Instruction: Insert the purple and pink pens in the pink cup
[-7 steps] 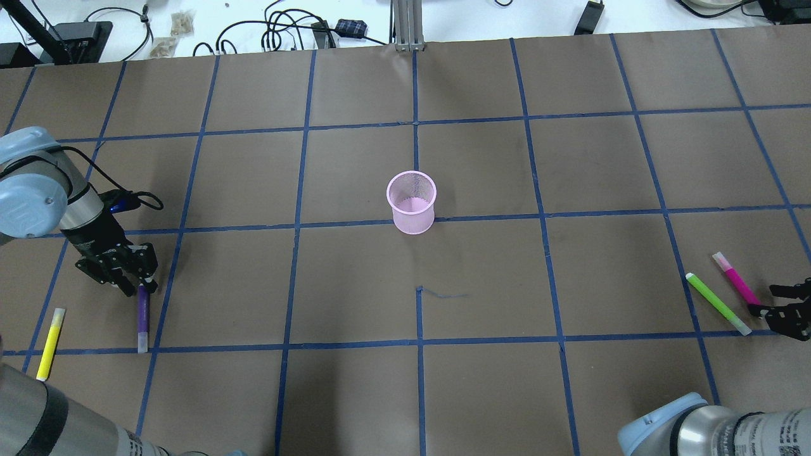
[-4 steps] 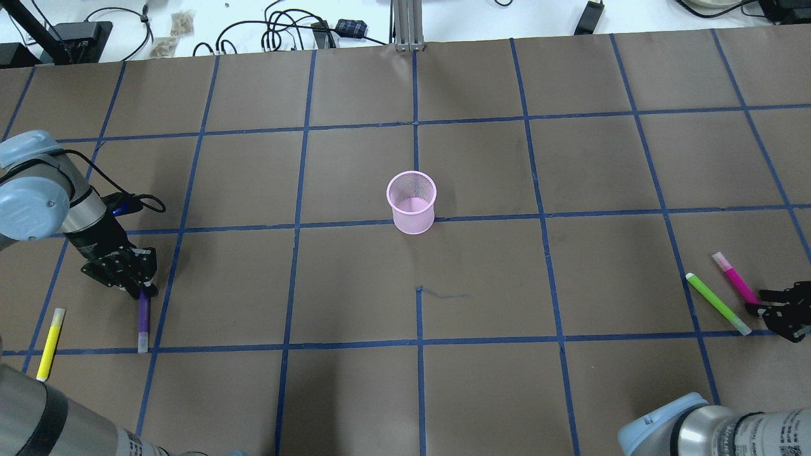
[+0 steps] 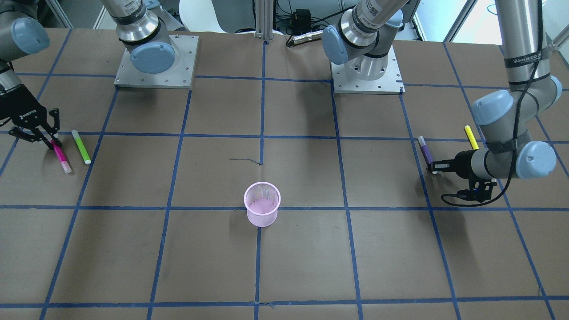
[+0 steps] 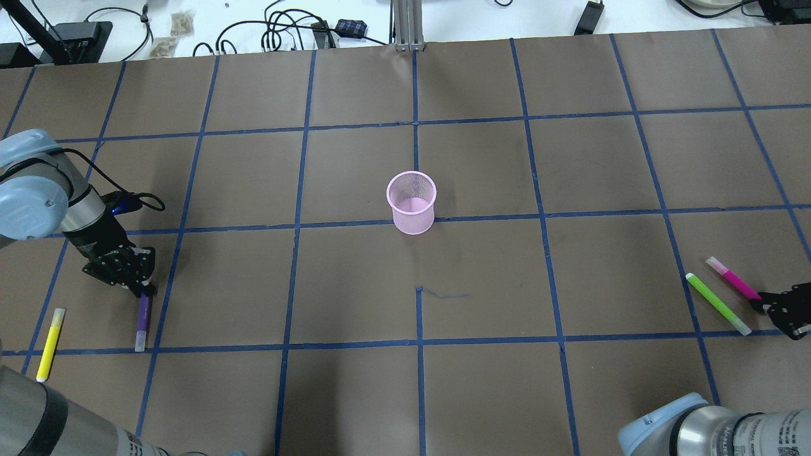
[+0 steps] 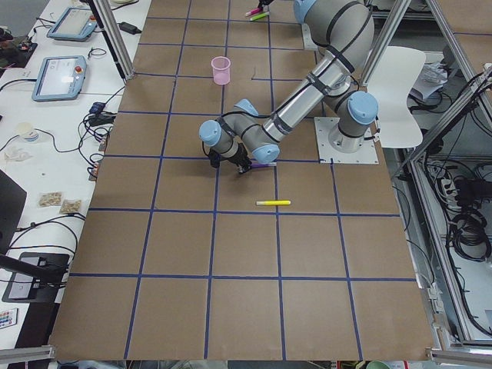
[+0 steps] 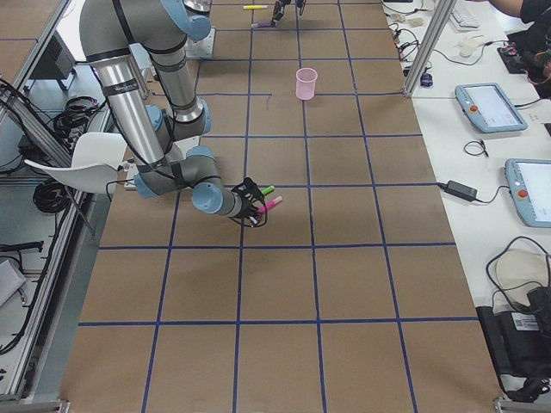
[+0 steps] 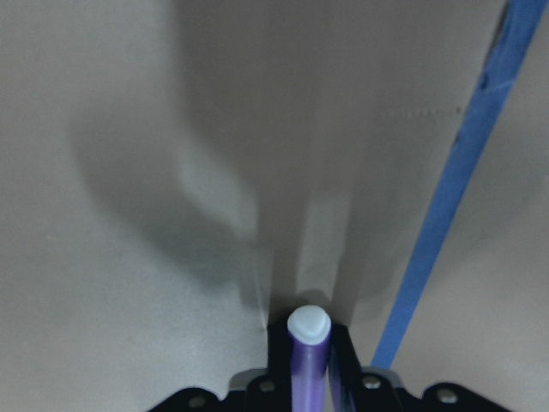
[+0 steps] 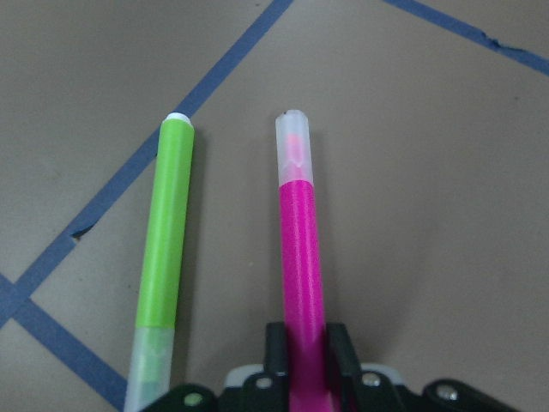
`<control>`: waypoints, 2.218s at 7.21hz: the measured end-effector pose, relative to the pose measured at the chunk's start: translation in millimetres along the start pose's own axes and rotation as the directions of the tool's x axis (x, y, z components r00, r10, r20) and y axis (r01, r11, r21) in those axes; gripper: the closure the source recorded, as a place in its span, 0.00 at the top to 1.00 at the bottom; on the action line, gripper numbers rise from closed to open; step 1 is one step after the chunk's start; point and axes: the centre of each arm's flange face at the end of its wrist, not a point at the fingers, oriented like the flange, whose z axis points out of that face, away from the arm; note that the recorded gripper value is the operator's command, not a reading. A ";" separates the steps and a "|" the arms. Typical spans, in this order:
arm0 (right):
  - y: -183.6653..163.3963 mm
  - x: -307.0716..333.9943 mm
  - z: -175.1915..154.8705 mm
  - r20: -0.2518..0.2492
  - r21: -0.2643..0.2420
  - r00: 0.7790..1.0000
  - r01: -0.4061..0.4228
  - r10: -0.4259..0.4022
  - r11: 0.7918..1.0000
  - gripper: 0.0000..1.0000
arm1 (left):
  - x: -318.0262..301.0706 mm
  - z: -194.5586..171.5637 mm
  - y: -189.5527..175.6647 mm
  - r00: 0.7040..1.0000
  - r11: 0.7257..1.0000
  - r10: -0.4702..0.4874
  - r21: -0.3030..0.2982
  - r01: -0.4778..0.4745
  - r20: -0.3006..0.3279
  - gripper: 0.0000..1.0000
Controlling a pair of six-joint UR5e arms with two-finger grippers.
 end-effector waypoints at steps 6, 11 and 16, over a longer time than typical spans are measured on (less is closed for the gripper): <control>-200.6 24.9 -116.5 -0.062 -0.106 0.987 0.139 -0.146 0.985 0.01 | 19.3 -82.3 10.4 0.999 0.992 -0.054 0.116 0.053 0.004 0.00; -449.2 -152.8 -79.9 0.013 -0.347 0.943 0.315 -0.331 0.883 0.01 | 72.8 -121.3 34.1 0.998 0.981 -0.053 0.190 0.047 0.025 0.00; -593.2 -333.1 70.1 0.068 -0.521 0.818 0.517 -0.571 0.679 0.05 | 108.6 -157.0 62.0 1.000 0.956 -0.015 0.294 0.019 -0.017 0.00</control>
